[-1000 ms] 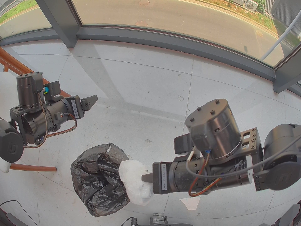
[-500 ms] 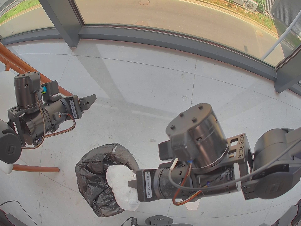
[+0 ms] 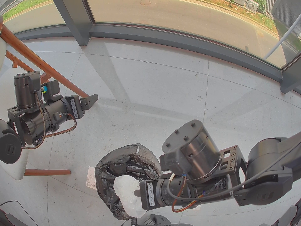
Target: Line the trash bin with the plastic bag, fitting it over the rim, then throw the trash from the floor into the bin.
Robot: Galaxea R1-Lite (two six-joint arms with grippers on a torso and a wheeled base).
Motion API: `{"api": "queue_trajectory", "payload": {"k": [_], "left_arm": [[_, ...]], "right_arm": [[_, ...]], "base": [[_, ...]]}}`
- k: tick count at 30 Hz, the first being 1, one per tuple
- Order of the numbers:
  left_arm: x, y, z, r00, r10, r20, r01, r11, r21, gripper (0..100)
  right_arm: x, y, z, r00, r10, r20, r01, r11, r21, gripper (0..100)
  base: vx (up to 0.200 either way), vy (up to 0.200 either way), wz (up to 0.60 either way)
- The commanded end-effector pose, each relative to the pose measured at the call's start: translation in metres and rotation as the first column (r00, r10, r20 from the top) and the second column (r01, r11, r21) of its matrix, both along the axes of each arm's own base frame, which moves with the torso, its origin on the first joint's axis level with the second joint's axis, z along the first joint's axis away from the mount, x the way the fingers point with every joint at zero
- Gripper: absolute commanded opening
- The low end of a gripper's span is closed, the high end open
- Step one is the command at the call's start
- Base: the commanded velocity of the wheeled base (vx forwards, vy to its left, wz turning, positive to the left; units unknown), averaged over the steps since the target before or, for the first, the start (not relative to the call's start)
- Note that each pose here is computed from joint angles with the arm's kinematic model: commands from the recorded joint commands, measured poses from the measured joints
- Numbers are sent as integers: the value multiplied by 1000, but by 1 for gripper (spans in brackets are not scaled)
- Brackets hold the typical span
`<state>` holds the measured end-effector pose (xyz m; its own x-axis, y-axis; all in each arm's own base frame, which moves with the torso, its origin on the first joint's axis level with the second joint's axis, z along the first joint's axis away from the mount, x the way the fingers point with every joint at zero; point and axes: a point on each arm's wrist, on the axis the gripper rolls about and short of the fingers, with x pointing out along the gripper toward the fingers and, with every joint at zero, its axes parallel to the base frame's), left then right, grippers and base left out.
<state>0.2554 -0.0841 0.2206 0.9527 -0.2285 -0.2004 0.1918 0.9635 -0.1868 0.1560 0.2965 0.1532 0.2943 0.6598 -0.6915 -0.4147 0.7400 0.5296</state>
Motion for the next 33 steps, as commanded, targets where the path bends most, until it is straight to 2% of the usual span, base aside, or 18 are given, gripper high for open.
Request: {"api": "queue_trajectory", "payload": {"k": [1, 6, 15, 21, 33], "left_arm": [[0, -1, 3, 999, -34, 6, 35, 999, -20, 100], [-7, 0, 16, 998, -62, 33, 65, 992, -104, 100], [-7, 0, 15, 998, -61, 31, 64, 993, -101, 100], [-7, 1, 15, 999, -36, 37, 40, 995, -95, 100], [-7, 1, 10, 998, -31, 62, 34, 998, -55, 100]], "right_arm": [[1, 3, -6, 1000, -1, -9, 0, 1000, -15, 0], [3, 5, -8, 1000, -1, -9, 0, 1000, -17, 0], [15, 19, -9, 1000, -11, 0, 11, 1000, 1, 0], [24, 33, -4, 1000, -15, 18, 14, 999, 35, 0], [28, 39, -3, 999, -29, 30, 28, 999, 40, 0]], "base": [[0, 0, 0], [-120, -120, 0], [-200, -200, 0], [0, 0, 0], [0, 200, 0]]}}
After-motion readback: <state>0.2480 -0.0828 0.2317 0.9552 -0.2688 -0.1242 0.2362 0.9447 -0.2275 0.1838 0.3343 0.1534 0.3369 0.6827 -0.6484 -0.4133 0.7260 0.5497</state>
